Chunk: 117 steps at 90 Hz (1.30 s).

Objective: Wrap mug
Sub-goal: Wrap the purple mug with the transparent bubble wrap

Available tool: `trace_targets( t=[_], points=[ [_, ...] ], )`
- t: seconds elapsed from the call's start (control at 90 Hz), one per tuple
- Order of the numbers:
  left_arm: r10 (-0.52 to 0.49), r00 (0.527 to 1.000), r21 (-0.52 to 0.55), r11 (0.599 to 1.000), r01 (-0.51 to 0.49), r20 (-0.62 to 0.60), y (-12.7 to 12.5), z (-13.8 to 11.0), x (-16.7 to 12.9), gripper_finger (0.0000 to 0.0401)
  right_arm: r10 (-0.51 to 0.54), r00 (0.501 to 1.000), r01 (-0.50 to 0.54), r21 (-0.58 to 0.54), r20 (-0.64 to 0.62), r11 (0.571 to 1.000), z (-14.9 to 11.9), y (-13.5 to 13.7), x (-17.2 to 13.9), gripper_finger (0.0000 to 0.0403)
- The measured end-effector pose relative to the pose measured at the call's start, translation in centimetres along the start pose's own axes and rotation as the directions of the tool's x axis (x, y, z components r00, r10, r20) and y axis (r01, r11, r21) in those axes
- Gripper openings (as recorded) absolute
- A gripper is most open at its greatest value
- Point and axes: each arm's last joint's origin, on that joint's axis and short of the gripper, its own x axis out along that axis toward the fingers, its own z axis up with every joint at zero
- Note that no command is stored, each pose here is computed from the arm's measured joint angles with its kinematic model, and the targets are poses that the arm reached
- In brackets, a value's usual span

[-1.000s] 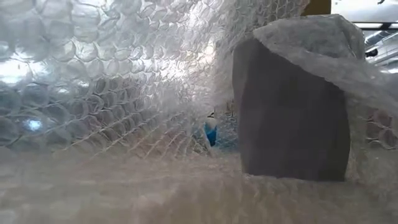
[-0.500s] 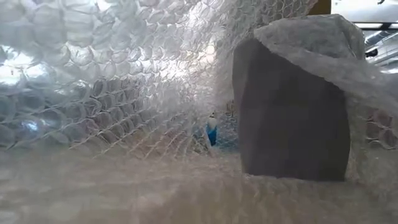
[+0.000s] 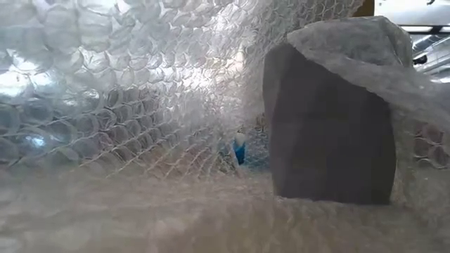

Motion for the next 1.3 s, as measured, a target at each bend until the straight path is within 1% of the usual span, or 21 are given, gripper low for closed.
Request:
trace_targets(
  t=[0.144, 0.289, 0.411, 0.489, 0.6, 0.656, 0.744, 0.767, 0.822, 0.9, 0.956, 1.0, 1.044, 1.1, 1.189, 1.3],
  points=[
    [0.041, 0.999, 0.013, 0.999, -0.041, -0.011, 0.4, -0.3, 0.8, 0.0154, 0.002, 1.0, -0.002, 0.0, -0.001, 1.0, 0.0, 0.0, 0.0, 0.0],
    [0.071, 0.997, -0.015, 0.997, -0.072, -0.04, 1.5, -0.6, 2.1, 0.0154, 0.002, 1.0, -0.002, 0.0, -0.001, 1.0, 0.0, 0.0, 0.0, 0.0],
    [0.071, 0.996, -0.029, 0.997, -0.073, -0.055, 2.2, -0.7, 3.0, 0.0153, 0.002, 1.0, -0.002, -0.001, -0.002, 1.0, 0.0, 0.0, 0.0, 0.0],
    [0.065, 0.995, -0.046, 0.997, -0.068, -0.07, 2.3, -0.9, 3.1, 0.0144, 0.016, 1.0, -0.016, -0.001, -0.007, 1.0, 0.0, 0.0, 0.0, 0.0],
    [0.063, 0.995, -0.071, 0.995, -0.069, -0.076, 2.3, -1.0, 3.1, 0.011, 0.025, 1.0, -0.025, -0.004, -0.015, 1.0, -0.1, 0.1, 0.0, 0.0],
    [0.064, 0.995, -0.094, 0.993, -0.071, -0.081, 2.3, -1.1, 3.1, 0.0082, 0.024, 1.0, -0.024, -0.007, -0.02, 1.0, -0.1, 0.1, 0.0, 0.0],
    [0.052, 0.994, -0.123, 0.99, -0.064, -0.1, 2.5, -1.0, 2.9, 0.0025, 0.018, 0.999, -0.019, -0.016, -0.035, 1.0, -0.3, 0.0, 0.0, 0.0],
    [0.051, 0.993, -0.129, 0.989, -0.065, -0.109, 2.6, -0.9, 2.8, 0.0017, 0.017, 0.999, -0.018, -0.017, -0.038, 1.0, -0.3, 0.0, 0.0, 0.0],
    [0.099, 0.987, -0.131, 0.985, -0.116, -0.127, 3.1, -0.3, 2.4, 0.0008, 0.012, 0.999, -0.013, -0.025, -0.051, 1.0, -0.5, -0.1, 0.0, 0.0],
    [0.188, 0.972, -0.14, 0.968, -0.207, -0.138, 4.0, 0.9, 2.1, 0.0002, 0.007, 0.998, -0.009, -0.031, -0.061, 0.999, -0.6, -0.1, 0.0, 0.0],
    [0.261, 0.953, -0.132, 0.95, -0.281, -0.151, 4.8, 1.3, 1.8, 0.0001, 0.002, 0.997, -0.005, -0.038, -0.072, 0.999, -0.7, -0.2, 0.0, 0.0],
    [0.301, 0.94, -0.131, 0.937, -0.323, -0.162, 5.3, 1.4, 1.7, 0.0001, 0.002, 0.997, -0.004, -0.038, -0.073, 0.999, -0.7, -0.2, 0.0, 0.0],
    [0.33, 0.927, -0.131, 0.926, -0.355, -0.179, 5.8, 1.4, 1.5, 0.0, 0.0, 0.997, -0.003, -0.037, -0.077, 0.999, -0.7, -0.2, 0.0, 0.0],
    [0.358, 0.913, -0.159, 0.907, -0.39, -0.198, 6.5, 1.3, 1.3, 0.0, 0.003, 0.996, -0.006, -0.03, -0.084, 1.0, -0.8, -0.1, -0.1, 0.0],
    [0.391, 0.893, -0.219, 0.873, -0.436, -0.221, 7.4, 1.0, 1.2, 0.0, 0.038, 0.994, -0.038, -0.006, -0.099, 0.999, -1.0, 0.2, -0.3, 0.0],
    [0.432, 0.876, -0.27, 0.836, -0.478, -0.212, 7.7, 0.8, 1.3, 0.0, 0.087, 0.99, -0.085, 0.022, -0.11, 0.996, -1.3, 1.0, -0.7, 0.0]
  ],
)
